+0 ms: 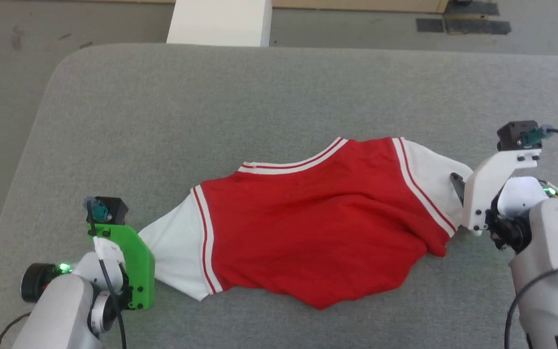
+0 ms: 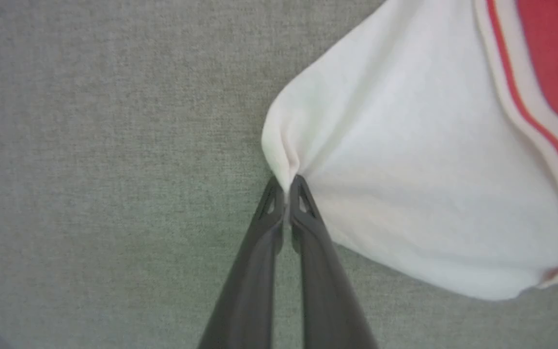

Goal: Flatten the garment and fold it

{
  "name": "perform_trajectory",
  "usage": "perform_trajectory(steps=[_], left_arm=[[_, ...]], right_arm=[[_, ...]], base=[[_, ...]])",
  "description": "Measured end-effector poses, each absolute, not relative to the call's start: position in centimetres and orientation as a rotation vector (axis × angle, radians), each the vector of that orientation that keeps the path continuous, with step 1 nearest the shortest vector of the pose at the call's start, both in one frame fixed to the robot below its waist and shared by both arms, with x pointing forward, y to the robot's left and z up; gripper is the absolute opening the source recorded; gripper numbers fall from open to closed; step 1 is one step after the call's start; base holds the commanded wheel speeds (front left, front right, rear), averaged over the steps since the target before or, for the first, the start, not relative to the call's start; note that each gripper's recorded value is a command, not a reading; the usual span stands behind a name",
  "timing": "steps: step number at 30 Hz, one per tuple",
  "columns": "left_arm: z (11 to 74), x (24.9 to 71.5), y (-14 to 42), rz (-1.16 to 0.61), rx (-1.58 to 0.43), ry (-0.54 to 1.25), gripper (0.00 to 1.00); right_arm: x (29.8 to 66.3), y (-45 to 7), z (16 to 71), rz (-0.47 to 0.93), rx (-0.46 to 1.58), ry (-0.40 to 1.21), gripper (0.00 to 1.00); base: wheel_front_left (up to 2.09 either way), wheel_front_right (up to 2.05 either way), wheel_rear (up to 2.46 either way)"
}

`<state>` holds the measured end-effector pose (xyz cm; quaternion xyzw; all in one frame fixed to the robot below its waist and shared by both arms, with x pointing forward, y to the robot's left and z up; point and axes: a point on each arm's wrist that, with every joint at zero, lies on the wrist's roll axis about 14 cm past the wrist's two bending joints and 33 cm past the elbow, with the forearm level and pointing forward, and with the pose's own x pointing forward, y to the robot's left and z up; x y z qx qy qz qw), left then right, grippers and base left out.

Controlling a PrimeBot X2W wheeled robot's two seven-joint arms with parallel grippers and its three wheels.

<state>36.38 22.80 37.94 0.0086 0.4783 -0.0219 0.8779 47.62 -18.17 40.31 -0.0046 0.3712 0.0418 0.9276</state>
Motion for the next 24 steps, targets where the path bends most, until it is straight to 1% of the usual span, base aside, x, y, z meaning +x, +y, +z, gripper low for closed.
perform_trajectory(steps=[4,5,6,8,9,13,16,20,24], left_arm=[[37.7,36.6,22.9,-0.046,0.014,1.005,0.0],[37.6,36.6,22.9,-0.048,0.013,1.006,0.0],[37.6,36.7,22.8,-0.052,0.012,1.008,0.0],[37.6,36.7,22.6,-0.07,0.007,1.015,0.0],[37.6,36.9,22.4,-0.083,0.007,1.014,0.0],[38.5,38.1,21.7,-0.168,0.063,0.985,0.0],[39.9,40.0,21.1,-0.219,0.096,0.928,0.0],[43.8,44.3,21.1,-0.25,0.173,0.768,0.0],[49.0,49.5,21.0,-0.249,0.205,0.567,0.0]], right_arm=[[47.4,-17.7,38.2,0.111,-0.037,0.899,1.0],[47.2,-17.6,37.6,0.119,-0.047,0.941,0.87],[47.1,-17.5,37.4,0.124,-0.056,0.974,0.39],[47.2,-17.2,37.5,0.141,-0.073,1.039,0.11],[47.2,-17.0,37.5,0.149,-0.075,1.053,0.0],[47.3,-17.1,37.9,0.17,-0.099,1.078,0.0],[48.2,-17.8,38.8,0.17,-0.131,1.044,0.0],[51.1,-18.9,42.4,0.159,-0.192,0.916,0.0],[55.2,-20.0,47.8,0.138,-0.254,0.727,0.0]], base=[[0.0,0.0,0.0],[0.0,0.0,0.0],[0.0,0.0,0.0],[0.0,0.0,0.0],[0.0,0.0,0.0],[0.0,0.0,0.0],[0.0,0.0,0.0],[0.0,0.0,0.0],[0.0,0.0,0.0]])
